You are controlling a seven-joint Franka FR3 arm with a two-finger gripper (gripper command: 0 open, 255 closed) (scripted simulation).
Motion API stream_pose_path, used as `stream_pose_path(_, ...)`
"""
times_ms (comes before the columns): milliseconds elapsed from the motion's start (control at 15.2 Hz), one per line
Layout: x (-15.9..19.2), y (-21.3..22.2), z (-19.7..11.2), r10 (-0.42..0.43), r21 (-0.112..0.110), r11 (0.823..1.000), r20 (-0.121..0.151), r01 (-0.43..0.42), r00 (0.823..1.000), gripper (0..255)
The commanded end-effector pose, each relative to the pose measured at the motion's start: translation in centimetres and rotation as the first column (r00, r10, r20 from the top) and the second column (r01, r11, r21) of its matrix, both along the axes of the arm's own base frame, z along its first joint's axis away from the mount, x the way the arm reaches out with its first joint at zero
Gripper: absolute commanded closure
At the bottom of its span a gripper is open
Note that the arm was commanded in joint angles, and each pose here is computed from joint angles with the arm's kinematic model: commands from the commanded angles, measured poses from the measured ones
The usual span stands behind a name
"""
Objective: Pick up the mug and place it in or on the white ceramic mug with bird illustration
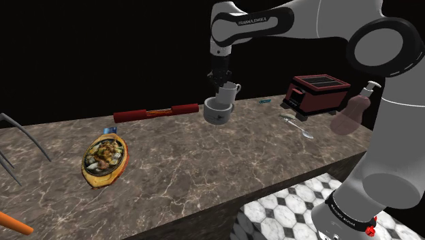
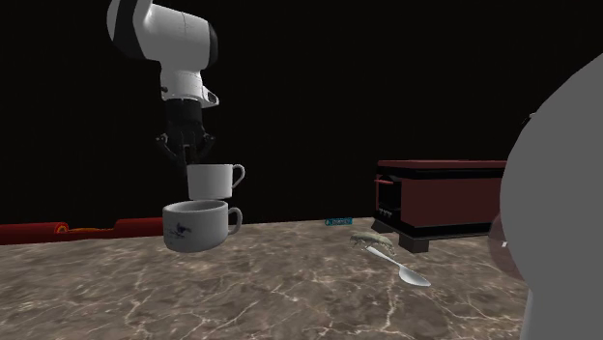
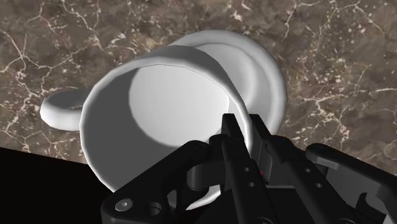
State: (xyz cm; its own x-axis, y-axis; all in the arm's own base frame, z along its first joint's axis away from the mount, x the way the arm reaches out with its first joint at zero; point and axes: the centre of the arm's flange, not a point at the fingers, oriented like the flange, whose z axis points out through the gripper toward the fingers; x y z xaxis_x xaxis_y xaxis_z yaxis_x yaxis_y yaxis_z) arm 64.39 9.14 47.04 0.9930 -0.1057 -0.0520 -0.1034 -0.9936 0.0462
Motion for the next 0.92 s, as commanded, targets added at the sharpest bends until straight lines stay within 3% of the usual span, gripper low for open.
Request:
stream_pose_path(0,0.0,0.1,-1.1,0.000,0.000,1.000,0.001,0.000,1.000,255)
stream_pose_path(660,0.0,0.1,-2.1,0.000,0.000,1.000,0.001,0.000,1.000,255)
stream_pose_path(726,0.1,0.0,-2.1,0.000,0.000,1.000,0.001,0.000,1.000,0)
stream_pose_path(858,0.0,0.1,-2.2,0.000,0.000,1.000,0.001,0.000,1.000,0)
